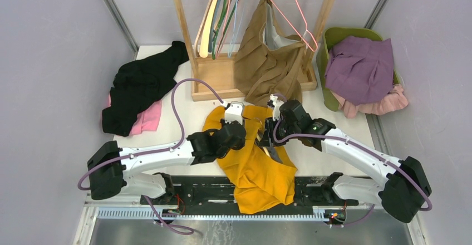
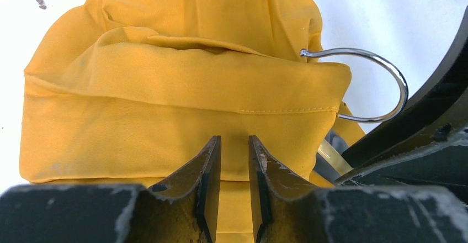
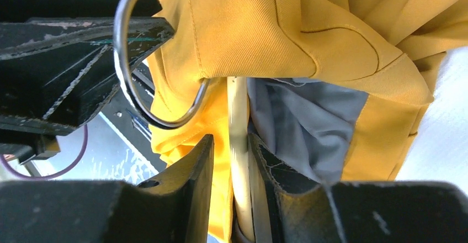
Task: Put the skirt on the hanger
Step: Adjust the skirt on the hanger.
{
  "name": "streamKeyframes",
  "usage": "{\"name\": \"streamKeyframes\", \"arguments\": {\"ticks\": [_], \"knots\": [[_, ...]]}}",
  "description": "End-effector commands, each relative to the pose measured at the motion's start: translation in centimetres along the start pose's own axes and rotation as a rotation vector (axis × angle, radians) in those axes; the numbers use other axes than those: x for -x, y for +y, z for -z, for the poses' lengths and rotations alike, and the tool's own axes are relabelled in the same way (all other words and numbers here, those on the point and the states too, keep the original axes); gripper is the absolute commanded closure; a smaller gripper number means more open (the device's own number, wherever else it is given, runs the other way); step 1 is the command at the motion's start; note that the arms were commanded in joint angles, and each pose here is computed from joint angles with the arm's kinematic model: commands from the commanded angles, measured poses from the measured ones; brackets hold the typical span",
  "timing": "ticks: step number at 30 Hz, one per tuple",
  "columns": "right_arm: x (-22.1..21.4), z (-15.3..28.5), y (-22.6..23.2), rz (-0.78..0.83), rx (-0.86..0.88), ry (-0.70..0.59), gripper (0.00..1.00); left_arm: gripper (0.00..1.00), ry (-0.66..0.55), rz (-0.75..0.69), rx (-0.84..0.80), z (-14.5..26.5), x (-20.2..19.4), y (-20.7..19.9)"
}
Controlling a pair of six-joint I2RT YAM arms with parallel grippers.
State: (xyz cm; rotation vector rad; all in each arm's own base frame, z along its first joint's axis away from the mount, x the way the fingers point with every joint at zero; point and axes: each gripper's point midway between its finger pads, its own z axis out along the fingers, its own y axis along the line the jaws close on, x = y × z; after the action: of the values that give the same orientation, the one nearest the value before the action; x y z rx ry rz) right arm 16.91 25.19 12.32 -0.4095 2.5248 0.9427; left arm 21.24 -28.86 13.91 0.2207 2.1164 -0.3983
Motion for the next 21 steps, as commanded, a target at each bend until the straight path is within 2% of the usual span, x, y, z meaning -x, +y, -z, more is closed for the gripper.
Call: {"name": "streamKeyframes", "arguments": {"ticks": [1, 8, 12, 15, 17, 21], "knots": [[1.8, -0.4, 0.1, 0.036, -0.026, -0.069, 0.65, 0.69, -0.061, 0.003, -0.035, -0.1, 2.5, -1.2], [2.5, -1.5, -0.4, 0.061, -0.096, -0.106, 0.66, 0.71, -0.054, 0.007, -0.031, -0.3, 2.1, -0.5], [2.9, -1.8, -0.8, 0.081, -0.143, -0.141, 0.79, 0.71, -0.057, 0.011, -0.022, -0.3, 2.2, 0.1], [2.9, -1.6, -1.1, 0.114, -0.187, -0.168, 0.95, 0.70, -0.060, 0.014, -0.001, -0.8, 2.6, 1.0], [2.8, -1.2, -0.9, 0.129, -0.178, -0.191, 0.99, 0.69, -0.044, 0.027, 0.007, -1.6, 3.0, 1.7], [2.6, 0.5, -0.4, 0.147, -0.148, -0.243, 0.99, 0.65, 0.006, 0.047, 0.043, -3.7, 3.3, 3.3]]}}
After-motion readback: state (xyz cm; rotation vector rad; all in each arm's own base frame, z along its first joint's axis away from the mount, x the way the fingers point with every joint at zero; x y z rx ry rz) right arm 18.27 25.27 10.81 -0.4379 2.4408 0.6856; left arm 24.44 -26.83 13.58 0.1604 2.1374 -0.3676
